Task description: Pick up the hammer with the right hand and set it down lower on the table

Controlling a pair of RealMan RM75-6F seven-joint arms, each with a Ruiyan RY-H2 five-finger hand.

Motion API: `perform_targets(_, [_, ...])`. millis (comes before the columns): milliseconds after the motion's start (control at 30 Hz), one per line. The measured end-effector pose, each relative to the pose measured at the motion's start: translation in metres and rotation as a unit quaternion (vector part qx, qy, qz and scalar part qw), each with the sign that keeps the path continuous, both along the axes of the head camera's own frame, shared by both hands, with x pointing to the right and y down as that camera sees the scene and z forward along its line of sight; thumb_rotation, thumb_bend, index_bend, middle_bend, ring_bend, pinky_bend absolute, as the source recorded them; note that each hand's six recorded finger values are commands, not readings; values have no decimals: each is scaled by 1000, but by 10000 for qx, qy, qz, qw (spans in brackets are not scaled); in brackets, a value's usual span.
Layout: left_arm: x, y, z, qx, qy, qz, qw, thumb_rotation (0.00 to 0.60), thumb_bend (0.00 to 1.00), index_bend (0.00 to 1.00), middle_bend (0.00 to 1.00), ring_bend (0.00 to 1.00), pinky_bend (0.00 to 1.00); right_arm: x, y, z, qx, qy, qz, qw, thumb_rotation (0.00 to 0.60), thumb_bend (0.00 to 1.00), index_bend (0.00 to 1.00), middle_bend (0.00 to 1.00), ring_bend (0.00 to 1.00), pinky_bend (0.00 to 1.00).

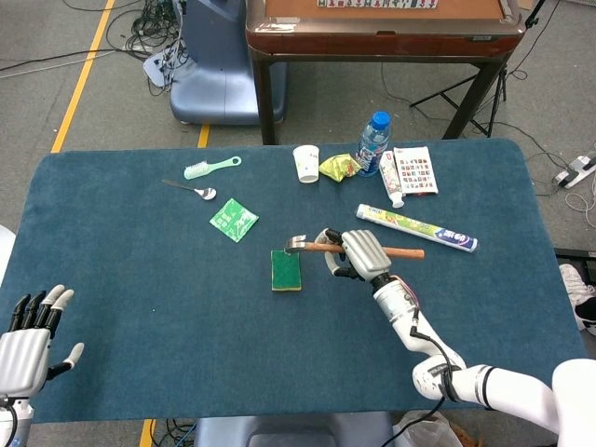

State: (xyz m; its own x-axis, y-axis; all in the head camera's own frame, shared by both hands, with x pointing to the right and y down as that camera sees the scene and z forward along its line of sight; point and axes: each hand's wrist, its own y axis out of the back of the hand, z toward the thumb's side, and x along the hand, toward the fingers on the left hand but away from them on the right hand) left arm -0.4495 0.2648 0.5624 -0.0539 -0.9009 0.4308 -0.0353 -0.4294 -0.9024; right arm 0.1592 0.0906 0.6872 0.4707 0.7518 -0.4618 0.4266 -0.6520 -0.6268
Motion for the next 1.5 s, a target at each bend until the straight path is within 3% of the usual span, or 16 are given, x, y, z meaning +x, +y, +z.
perform_targets(767, [-8, 4, 4, -78, -54, -51, 9999, 600, 222, 111, 88, 47, 0, -15, 22, 58, -365, 832, -634, 9938, 600, 864, 791, 949, 875, 960])
perform_targets(933, [-9, 4, 3, -63, -54, -67, 9999, 600, 221, 111, 88, 46, 0, -13, 13, 46, -231, 652, -493, 9964, 600, 864, 791, 949, 875, 960])
perform_targets(1200, [-5, 2, 4, -38, -20, -8, 10000, 600, 221, 111, 88, 46, 0, 10, -13, 2, 226, 279, -94, 9993, 600, 864, 791, 948, 875, 960])
perform_targets(1367, [-2, 2, 3, -35, -5, 13, 10000, 600, 221, 111, 88, 46, 0, 32, -15, -13, 352, 306, 41, 9989, 600, 864, 791, 949, 875, 960])
perform_targets(1500, [0, 2, 3, -38, -1, 29, 10000, 600, 221, 112, 88, 46, 0, 48, -5, -8, 268, 475, 20, 9985, 600, 864, 791, 941, 873, 960])
